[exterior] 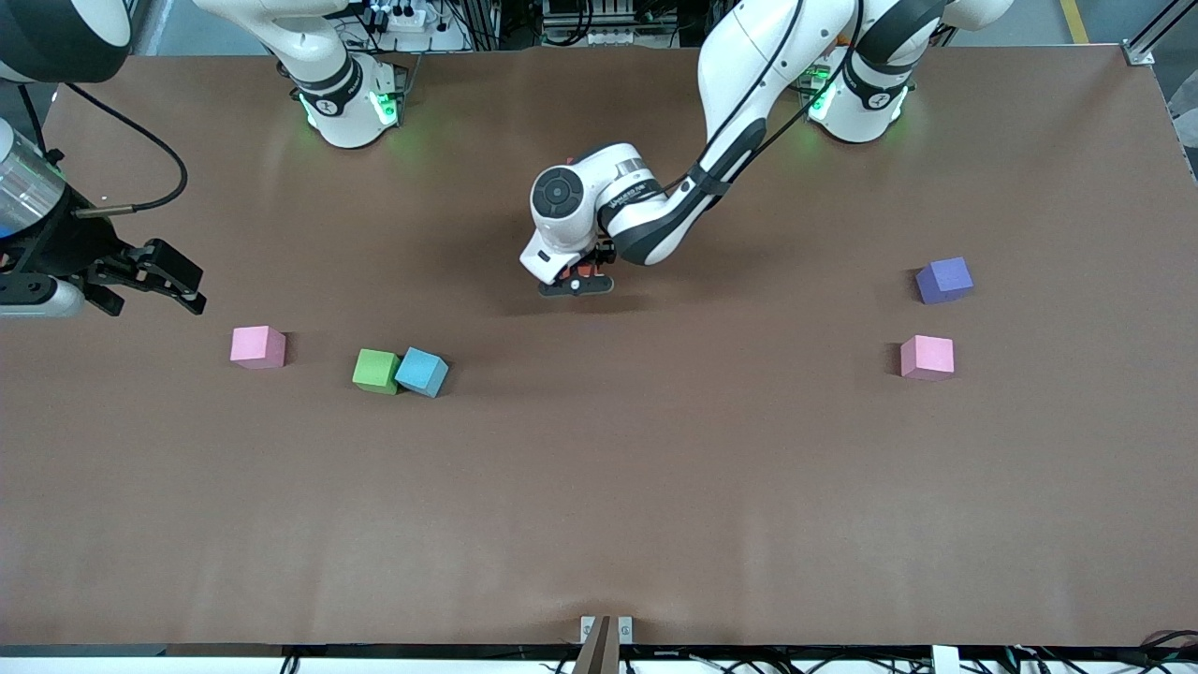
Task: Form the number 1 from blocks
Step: 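Place the orange cube below the green cube with the left gripper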
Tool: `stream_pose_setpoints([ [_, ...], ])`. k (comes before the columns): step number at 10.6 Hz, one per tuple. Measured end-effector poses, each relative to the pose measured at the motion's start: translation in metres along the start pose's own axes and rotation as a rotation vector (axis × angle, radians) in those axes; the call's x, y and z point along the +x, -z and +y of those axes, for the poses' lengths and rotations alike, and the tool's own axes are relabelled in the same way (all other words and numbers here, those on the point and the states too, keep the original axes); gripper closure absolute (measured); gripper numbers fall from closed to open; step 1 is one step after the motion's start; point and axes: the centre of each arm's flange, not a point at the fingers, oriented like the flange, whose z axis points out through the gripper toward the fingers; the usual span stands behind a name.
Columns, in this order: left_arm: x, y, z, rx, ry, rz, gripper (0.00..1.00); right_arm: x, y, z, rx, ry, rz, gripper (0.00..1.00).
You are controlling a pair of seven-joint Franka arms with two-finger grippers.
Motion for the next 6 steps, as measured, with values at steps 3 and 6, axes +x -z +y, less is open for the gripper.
stream_pose_setpoints([
  [3,-0.01,-0.003,0.003,0.024,-0.015,-0.009,0.35,0.001,-0.002,0.002,-0.001,0.001,-0.005,0.0],
  [6,-0.019,-0.005,0.007,0.04,-0.03,-0.013,0.35,0.001,-0.004,0.002,-0.001,0.002,-0.009,0.0],
])
